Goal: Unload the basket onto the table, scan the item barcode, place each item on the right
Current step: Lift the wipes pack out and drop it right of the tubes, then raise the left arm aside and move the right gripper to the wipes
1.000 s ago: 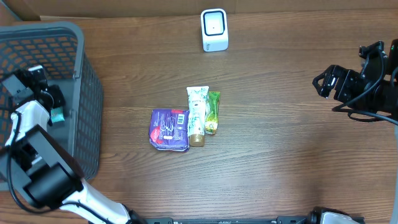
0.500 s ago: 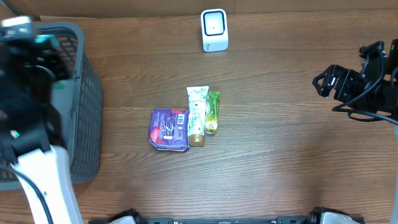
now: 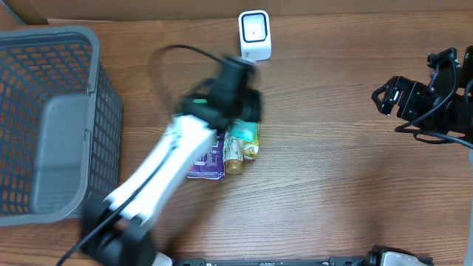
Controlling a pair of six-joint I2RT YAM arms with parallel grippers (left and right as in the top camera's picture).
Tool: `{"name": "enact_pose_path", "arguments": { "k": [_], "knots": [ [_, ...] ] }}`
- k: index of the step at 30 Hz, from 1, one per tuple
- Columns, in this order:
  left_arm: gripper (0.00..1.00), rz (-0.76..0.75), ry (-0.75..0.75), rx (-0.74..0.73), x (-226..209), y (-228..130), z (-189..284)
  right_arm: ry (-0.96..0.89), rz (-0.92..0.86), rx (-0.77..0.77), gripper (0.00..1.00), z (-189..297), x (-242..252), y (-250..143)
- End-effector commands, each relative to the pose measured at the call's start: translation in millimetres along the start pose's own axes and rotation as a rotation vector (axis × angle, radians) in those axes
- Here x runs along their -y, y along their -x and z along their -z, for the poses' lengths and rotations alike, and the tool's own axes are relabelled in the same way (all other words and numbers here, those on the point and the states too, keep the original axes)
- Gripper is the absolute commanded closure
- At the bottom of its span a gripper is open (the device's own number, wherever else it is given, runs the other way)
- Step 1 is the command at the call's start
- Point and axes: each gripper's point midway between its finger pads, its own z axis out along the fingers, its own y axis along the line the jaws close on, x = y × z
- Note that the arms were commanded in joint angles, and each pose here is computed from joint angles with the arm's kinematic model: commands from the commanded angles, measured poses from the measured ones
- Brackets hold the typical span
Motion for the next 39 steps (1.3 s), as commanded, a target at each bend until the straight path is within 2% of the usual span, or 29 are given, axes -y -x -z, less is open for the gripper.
{"name": "enact_pose_path", "arguments": {
  "k": [1, 6, 7, 8, 9, 10, 11, 12, 15, 18, 22, 27, 30, 31, 33, 39],
  "knots": [
    [0.96, -0.034, 0.025, -0.08, 18.9, -32.1, -48.7, 0.008, 0.013, 0.02, 0.0, 5.7, -4.8, 3.7],
    [0.96, -0.017, -0.047, -0.176, 49.0, -68.1, -95.7, 0.007, 0.012, 0.017, 0.0, 5.7, -4.6, 2.8],
    [0.87, -0.021, -0.077, -0.198, 57.5, -75.7, -102.3, 0.008, 0.012, 0.017, 0.0, 5.7, -4.6, 2.9],
    [0.69, -0.023, -0.091, -0.206, 61.0, -78.4, -104.0, 0.008, 0.012, 0.017, 0.0, 5.7, -4.6, 2.9],
    [0.36, -0.027, -0.105, -0.214, 64.8, -80.9, -105.0, 0.008, 0.012, 0.017, 0.0, 5.7, -4.6, 2.9],
    [0.19, -0.029, -0.109, -0.214, 66.4, -81.4, -104.9, 0.008, 0.012, 0.017, 0.0, 5.7, -4.6, 2.9],
    [0.06, -0.031, -0.111, -0.212, 67.2, -81.1, -104.7, 0.008, 0.012, 0.017, 0.0, 5.7, -4.6, 2.9],
    [0.0, -0.042, -0.116, -0.205, 68.9, -78.2, -102.8, 0.008, 0.012, 0.017, 0.0, 5.7, -4.6, 2.9],
    [0.0, -0.041, -0.118, -0.182, 69.5, -59.4, -88.2, 0.007, 0.012, 0.017, 0.0, 5.7, -4.6, 2.8],
    [0.0, -0.029, -0.118, -0.124, 65.3, -19.2, -51.6, 0.007, 0.012, 0.016, 0.0, 5.7, -4.6, 2.7],
    [0.0, 0.006, -0.106, -0.013, 43.8, 45.5, 27.3, 0.014, 0.01, 0.011, 0.0, 5.4, -5.7, 1.6],
    [0.0, 0.071, -0.062, 0.131, -1.7, 95.6, 132.2, 0.093, -0.007, -0.049, 0.0, -4.7, -14.7, -11.4],
    [0.0, 0.128, -0.026, 0.191, -29.6, 103.1, 175.1, 0.13, -0.021, -0.111, 0.0, -19.1, -16.7, -26.8],
    [0.0, 0.148, -0.006, 0.206, -40.1, 103.1, 184.8, 0.133, -0.022, -0.134, 0.04, -25.7, -16.3, -33.2],
    [0.01, 0.176, 0.016, 0.208, -53.6, 100.6, 192.6, 0.134, -0.014, -0.176, 0.12, -39.6, -16.4, -45.9],
    [0.0, 0.228, 0.07, 0.108, -73.9, 78.0, 186.8, 0.162, 0.069, -0.278, 0.1, -79.5, -29.8, -85.5]
  ]
}}
